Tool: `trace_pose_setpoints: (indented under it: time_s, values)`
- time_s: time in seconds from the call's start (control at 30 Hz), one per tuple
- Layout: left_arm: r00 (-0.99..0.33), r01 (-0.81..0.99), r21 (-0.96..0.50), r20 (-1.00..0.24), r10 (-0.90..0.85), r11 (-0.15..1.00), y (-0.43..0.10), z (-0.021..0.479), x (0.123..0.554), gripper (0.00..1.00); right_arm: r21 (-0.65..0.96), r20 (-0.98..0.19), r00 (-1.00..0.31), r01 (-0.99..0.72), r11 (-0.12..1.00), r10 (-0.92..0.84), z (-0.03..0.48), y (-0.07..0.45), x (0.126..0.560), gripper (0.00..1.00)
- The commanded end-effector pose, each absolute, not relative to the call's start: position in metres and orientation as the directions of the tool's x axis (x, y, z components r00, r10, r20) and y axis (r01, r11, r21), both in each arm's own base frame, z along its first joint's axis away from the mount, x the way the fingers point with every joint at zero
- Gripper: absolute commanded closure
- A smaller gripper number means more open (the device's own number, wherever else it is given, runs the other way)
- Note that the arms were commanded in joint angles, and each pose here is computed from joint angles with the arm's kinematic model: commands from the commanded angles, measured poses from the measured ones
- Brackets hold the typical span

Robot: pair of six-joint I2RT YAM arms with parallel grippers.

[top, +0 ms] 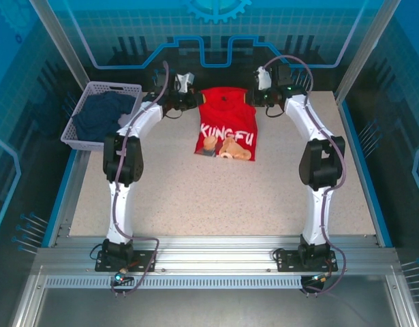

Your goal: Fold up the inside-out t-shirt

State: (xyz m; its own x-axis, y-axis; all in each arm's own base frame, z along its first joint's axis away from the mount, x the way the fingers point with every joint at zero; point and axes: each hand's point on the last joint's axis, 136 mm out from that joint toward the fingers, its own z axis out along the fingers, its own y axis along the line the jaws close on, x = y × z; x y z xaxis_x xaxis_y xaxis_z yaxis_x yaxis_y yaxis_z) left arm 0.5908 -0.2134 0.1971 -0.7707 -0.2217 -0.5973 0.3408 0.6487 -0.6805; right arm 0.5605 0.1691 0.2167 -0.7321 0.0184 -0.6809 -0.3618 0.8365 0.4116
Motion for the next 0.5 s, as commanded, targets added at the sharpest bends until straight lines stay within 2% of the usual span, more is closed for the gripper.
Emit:
trace_pose_setpoints:
  time_s: [0.0, 0.1, 0.2, 0.3, 0.47]
  values:
    - [-0.672, 0.465, -0.663, -0.696, -0.253, 0.586, -0.214, 0.291, 0.563, 1.0, 0.384, -0.779, -0.627, -0.48, 0.789, -0.002, 0.292, 0.175, 0.53, 0.99]
    - [-0.627, 0.507, -0.641, -0.733, -0.264, 0.576, -0.211, 0.318, 0.532, 1.0, 0.354, -0.817, -0.577, -0.529, 0.771, -0.021, 0.315, 0.183, 0.499, 0.98]
    - [-0.614, 0.528, -0.629, -0.747, -0.256, 0.571, -0.211, 0.312, 0.492, 1.0, 0.329, -0.83, -0.555, -0.567, 0.755, -0.055, 0.312, 0.193, 0.461, 0.98]
    - [-0.625, 0.507, -0.638, -0.735, -0.263, 0.58, -0.206, 0.28, 0.452, 1.0, 0.355, -0.805, -0.588, -0.58, 0.733, -0.075, 0.285, 0.202, 0.421, 0.97]
    - [-0.718, 0.444, -0.694, -0.654, -0.238, 0.567, -0.208, 0.22, 0.373, 1.0, 0.425, -0.713, -0.689, -0.574, 0.7, -0.132, 0.229, 0.213, 0.342, 0.96]
